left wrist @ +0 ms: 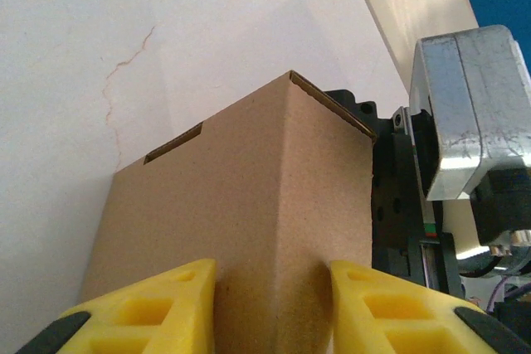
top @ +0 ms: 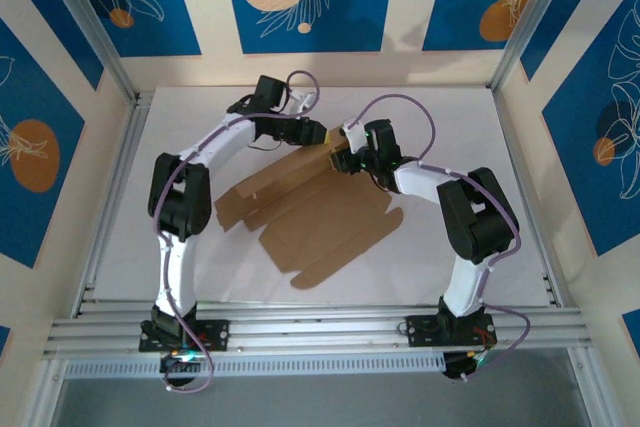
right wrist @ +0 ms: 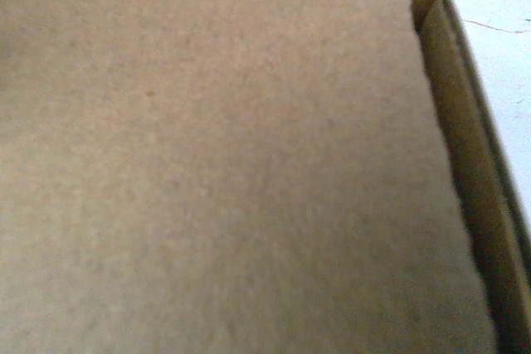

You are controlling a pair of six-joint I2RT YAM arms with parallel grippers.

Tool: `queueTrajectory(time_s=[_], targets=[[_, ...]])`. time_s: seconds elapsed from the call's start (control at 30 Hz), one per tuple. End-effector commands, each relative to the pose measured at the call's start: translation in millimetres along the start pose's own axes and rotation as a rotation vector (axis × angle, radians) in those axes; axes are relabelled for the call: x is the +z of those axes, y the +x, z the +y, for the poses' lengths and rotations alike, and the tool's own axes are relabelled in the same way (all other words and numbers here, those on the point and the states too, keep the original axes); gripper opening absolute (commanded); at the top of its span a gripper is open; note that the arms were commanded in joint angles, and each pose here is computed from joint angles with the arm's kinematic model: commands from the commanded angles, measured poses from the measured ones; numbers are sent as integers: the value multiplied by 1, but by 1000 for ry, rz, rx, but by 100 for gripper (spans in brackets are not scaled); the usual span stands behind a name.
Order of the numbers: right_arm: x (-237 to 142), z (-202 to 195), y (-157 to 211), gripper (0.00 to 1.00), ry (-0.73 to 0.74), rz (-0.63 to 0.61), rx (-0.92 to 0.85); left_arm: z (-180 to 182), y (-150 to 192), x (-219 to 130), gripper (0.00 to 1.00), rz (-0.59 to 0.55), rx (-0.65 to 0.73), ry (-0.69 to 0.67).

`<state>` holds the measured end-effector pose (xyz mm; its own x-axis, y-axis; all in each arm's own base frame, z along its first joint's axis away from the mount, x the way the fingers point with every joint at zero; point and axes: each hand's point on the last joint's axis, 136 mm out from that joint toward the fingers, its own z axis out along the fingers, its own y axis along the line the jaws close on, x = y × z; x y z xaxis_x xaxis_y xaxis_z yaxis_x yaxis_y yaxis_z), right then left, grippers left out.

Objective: Fold the paper box

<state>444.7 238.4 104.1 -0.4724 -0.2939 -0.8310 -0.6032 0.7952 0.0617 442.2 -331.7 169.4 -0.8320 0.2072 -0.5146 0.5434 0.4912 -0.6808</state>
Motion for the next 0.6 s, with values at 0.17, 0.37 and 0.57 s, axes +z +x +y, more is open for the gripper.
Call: queueTrajectory(time_s=[0.17, 0.37, 0.57], targets=[[0, 42, 38, 47, -205, 133, 27, 27, 16, 15, 34, 49, -49, -29], [-12, 65, 49, 43, -256, 92, 59, 21, 18, 13, 33, 63, -64, 26], [-15, 57, 53, 42, -181, 43, 53, 18, 22, 14, 31, 69, -77, 44]])
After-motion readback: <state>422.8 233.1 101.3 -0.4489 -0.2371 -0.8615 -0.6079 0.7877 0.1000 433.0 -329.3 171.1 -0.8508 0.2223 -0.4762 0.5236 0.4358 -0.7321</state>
